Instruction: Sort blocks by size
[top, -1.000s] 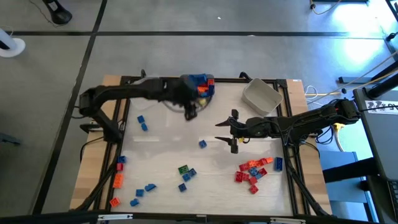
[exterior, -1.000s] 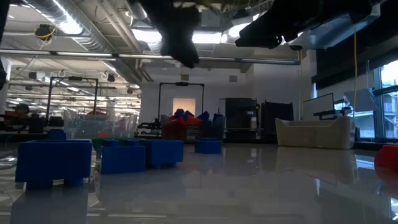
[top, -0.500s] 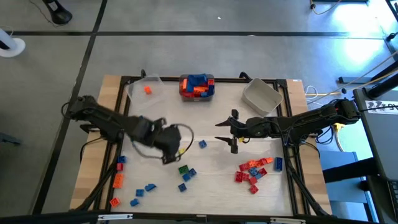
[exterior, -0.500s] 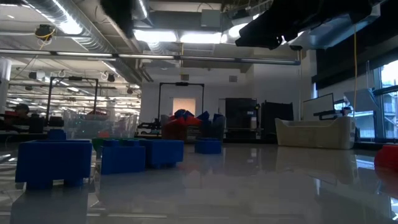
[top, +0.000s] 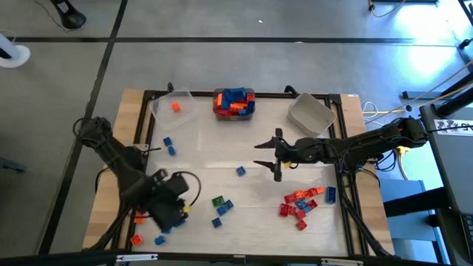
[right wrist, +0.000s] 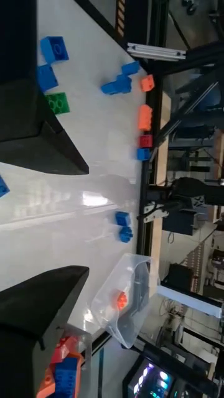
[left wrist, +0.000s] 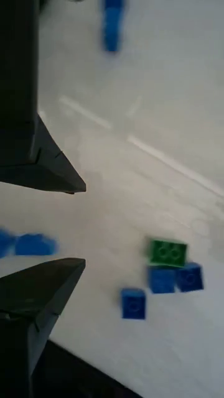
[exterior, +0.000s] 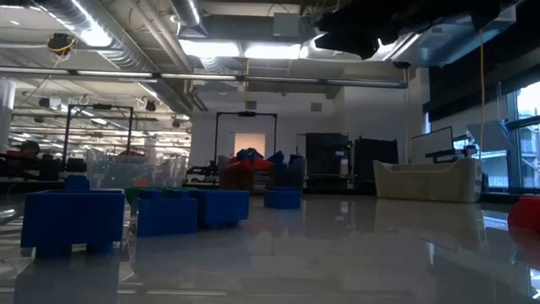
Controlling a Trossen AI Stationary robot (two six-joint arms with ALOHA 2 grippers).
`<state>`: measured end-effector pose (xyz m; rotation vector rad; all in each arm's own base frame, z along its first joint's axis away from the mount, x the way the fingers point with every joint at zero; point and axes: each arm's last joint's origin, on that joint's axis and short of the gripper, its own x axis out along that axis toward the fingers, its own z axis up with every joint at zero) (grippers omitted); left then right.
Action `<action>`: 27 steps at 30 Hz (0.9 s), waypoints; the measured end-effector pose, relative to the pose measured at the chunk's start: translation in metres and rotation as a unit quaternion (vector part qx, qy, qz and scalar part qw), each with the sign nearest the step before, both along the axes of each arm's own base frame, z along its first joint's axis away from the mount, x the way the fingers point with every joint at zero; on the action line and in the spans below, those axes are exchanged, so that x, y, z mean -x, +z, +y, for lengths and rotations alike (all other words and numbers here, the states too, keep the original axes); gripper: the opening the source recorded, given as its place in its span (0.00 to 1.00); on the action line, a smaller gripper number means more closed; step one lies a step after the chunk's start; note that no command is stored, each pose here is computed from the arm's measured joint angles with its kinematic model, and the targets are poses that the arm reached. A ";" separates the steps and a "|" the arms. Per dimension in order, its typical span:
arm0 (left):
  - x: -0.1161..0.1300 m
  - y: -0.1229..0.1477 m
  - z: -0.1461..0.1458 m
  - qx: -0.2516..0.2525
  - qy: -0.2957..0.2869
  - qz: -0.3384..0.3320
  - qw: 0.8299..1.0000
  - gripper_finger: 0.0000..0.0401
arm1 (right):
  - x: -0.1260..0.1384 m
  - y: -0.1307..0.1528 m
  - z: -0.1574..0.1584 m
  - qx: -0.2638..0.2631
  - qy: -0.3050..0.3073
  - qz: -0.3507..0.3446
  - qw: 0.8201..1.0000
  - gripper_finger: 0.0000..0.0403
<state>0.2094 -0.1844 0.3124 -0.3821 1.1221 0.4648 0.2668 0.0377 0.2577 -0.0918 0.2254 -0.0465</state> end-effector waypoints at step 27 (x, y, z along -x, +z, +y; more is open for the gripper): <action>0.035 -0.086 -0.083 0.009 0.004 0.291 0.957 0.42 | 0.000 0.000 0.000 -0.001 0.003 -0.001 1.000 0.62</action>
